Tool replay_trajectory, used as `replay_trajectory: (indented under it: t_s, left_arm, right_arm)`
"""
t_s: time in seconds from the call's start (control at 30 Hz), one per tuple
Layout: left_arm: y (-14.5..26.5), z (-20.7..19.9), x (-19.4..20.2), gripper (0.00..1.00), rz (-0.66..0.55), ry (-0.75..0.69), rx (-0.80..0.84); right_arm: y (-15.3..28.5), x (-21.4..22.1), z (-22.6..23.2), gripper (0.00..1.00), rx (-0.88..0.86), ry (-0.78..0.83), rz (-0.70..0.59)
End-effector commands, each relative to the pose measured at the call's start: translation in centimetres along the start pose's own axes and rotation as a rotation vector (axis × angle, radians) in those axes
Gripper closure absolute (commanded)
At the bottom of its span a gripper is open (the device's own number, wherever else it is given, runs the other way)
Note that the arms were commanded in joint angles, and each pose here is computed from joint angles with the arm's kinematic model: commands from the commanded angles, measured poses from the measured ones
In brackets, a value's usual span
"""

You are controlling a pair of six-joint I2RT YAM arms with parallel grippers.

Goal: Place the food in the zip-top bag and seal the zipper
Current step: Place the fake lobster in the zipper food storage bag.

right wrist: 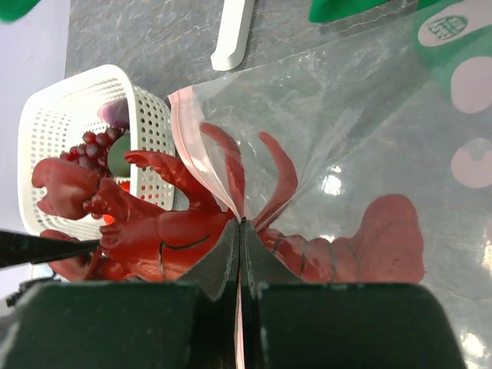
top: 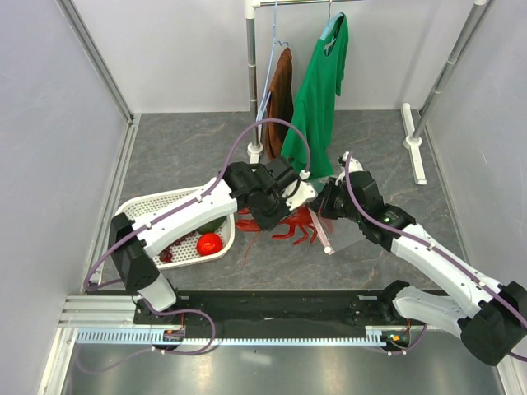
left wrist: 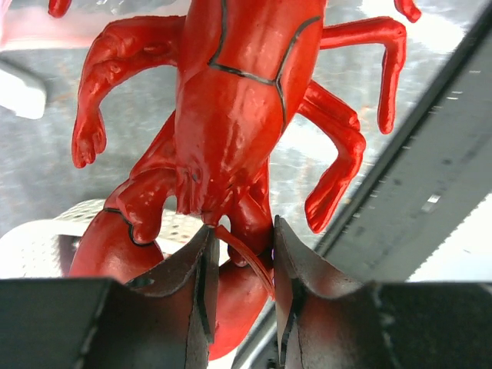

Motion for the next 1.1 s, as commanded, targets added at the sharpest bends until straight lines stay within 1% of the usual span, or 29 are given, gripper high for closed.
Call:
replay_trajectory:
  t_s: [0.0, 0.03, 0.07, 0.13, 0.17, 0.2, 0.27, 0.37, 0.43, 0.47, 0.5, 0.57, 0.6, 0.63, 0.73, 0.8, 0.87, 0.93, 0.97, 1.0, 1.03, 1.07]
  left_arm:
    - [2.9, -0.1, -1.7, 0.98, -0.149, 0.073, 0.119]
    - [3.1, 0.1, -1.6, 0.98, -0.154, 0.083, 0.128]
    - [3.4, -0.1, -1.6, 0.98, -0.163, 0.094, 0.172]
    - [3.5, 0.7, -1.3, 0.98, -0.166, 0.145, 0.175]
    - [3.7, 0.4, -1.4, 0.98, -0.172, 0.158, 0.234]
    - [3.8, 0.8, -1.3, 0.98, -0.172, 0.181, 0.234]
    - [3.8, 0.6, -1.3, 0.98, -0.181, 0.18, 0.261]
    - [3.4, 1.6, -1.5, 0.98, -0.173, 0.211, 0.185]
    - [3.1, 2.0, -1.8, 0.98, -0.168, 0.217, 0.147]
    - [3.0, 2.5, -1.8, 0.98, -0.163, 0.209, 0.092]
    - [3.0, 2.0, -2.1, 0.98, -0.16, 0.181, 0.063]
    - [2.8, 2.3, -2.7, 0.98, -0.166, 0.171, -0.014]
    - [2.8, 1.8, -3.1, 0.98, -0.171, 0.159, -0.022]
    - [3.1, 1.9, -3.7, 0.98, -0.196, 0.163, -0.04]
    - [3.0, 2.2, -4.8, 0.98, -0.215, 0.186, -0.046]
    - [2.0, 2.4, -5.1, 0.98, -0.185, 0.184, -0.058]
    - [1.8, 2.6, -5.7, 0.98, -0.189, 0.198, -0.07]
    - [1.2, 2.4, -6.0, 0.98, -0.18, 0.209, -0.044]
    - [1.2, 1.4, -6.3, 0.98, -0.194, 0.202, 0.047]
    - [2.0, 1.2, -6.7, 0.98, -0.238, 0.233, 0.077]
    - [1.7, 1.0, -6.4, 0.98, -0.244, 0.241, 0.099]
    - [2.0, 1.0, -6.9, 0.98, -0.291, 0.247, 0.108]
  right_arm:
    - [1.1, 0.1, 0.5, 1.0, -0.062, 0.102, -0.028]
    - [1.2, 0.2, 0.3, 1.0, -0.059, 0.117, -0.033]
    - [1.6, 0.0, 0.4, 1.0, -0.07, 0.14, -0.048]
    - [1.8, 0.2, 0.1, 1.0, -0.067, 0.15, -0.053]
    - [2.0, 0.2, 0.1, 1.0, -0.073, 0.156, -0.055]
    - [2.0, 0.3, 0.1, 1.0, -0.073, 0.163, -0.054]
    - [2.1, 0.3, 0.3, 1.0, -0.083, 0.176, -0.059]
    - [2.1, 0.3, 0.6, 1.0, -0.095, 0.181, -0.058]
    - [2.1, 0.3, 1.2, 1.0, -0.111, 0.151, -0.054]
    - [2.0, 0.4, 1.7, 1.0, -0.132, 0.141, -0.045]
    - [2.0, 0.3, 2.0, 1.0, -0.141, 0.128, -0.044]
    - [1.5, 0.3, 2.6, 1.0, -0.15, 0.076, -0.031]
    - [1.5, 0.1, 2.9, 1.0, -0.158, 0.055, -0.03]
    - [1.4, 0.1, 3.2, 1.0, -0.165, 0.035, -0.025]
    - [1.1, 0.3, 3.6, 1.0, -0.166, -0.04, 0.004]
    - [1.0, -0.1, 4.1, 1.0, -0.17, -0.075, 0.002]
    - [1.1, -0.6, 4.6, 1.0, -0.18, -0.088, -0.008]
    - [1.5, -1.1, 5.4, 1.0, -0.198, -0.112, -0.014]
    - [1.6, -1.3, 5.5, 1.0, -0.2, -0.119, -0.017]
    - [1.6, -1.5, 5.6, 1.0, -0.2, -0.128, -0.022]
    - [1.6, -1.4, 5.5, 1.0, -0.197, -0.131, -0.019]
    - [1.6, -1.5, 5.2, 1.0, -0.187, -0.138, -0.026]
Point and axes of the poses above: each gripper's point midway between its finger pads, its own y axis back along the fingers, its own z axis along the line the jaws close on, x = y × z, the point moved 5 cm from there along y, back along the fingers, and after that the axes turned 3 degrees about -y, right-handed, at the moved point
